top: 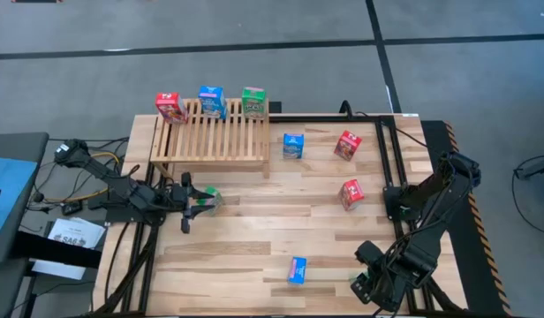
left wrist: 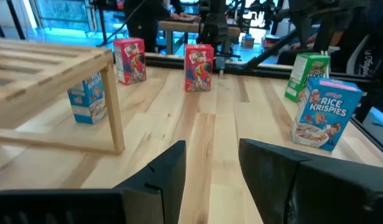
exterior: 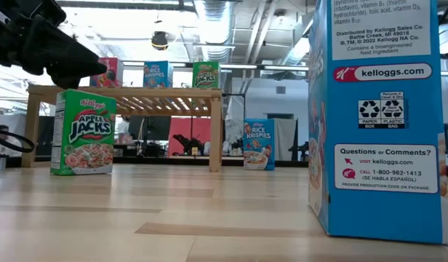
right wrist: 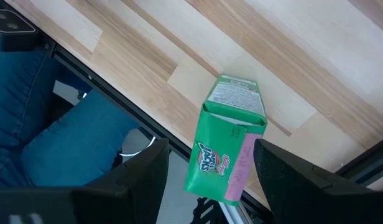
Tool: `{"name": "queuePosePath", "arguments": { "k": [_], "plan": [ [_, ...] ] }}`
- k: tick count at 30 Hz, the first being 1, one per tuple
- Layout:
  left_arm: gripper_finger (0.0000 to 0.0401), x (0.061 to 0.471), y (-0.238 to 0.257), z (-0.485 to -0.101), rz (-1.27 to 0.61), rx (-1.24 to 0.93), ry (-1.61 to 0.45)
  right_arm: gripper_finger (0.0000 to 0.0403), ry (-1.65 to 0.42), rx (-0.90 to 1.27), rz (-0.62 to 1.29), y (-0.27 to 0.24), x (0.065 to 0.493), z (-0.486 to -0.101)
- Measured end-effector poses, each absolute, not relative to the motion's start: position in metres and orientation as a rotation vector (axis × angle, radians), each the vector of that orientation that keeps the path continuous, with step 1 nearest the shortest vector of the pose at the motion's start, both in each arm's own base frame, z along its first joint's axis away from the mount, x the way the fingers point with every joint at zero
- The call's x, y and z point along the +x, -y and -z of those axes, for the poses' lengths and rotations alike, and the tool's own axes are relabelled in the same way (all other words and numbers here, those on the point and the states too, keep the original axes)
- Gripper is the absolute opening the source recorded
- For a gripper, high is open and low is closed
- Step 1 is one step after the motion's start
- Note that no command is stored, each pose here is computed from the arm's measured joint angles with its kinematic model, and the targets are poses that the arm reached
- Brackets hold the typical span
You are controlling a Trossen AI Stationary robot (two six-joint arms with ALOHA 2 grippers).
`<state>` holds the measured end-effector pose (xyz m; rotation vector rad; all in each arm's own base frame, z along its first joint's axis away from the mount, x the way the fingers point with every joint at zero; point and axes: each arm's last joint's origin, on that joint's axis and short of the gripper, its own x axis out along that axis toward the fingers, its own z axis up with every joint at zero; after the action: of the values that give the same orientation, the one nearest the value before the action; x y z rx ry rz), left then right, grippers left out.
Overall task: Stack cereal on shelf
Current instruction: Put the bottom green cereal box on the shelf aligned with the green cereal box
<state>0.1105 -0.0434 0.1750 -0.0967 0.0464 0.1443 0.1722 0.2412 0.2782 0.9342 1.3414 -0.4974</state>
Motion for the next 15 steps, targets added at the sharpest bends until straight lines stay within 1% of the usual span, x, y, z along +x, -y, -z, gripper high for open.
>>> {"name": "queuePosePath", "arguments": {
  "k": [15],
  "plan": [
    [0.0138,0.1099,0.0432,-0.1686,-0.145,-0.064,-0.106,0.0261,-1.344,0.928,0.492,-0.2413,0.1722,-0.2782]
  ]
}}
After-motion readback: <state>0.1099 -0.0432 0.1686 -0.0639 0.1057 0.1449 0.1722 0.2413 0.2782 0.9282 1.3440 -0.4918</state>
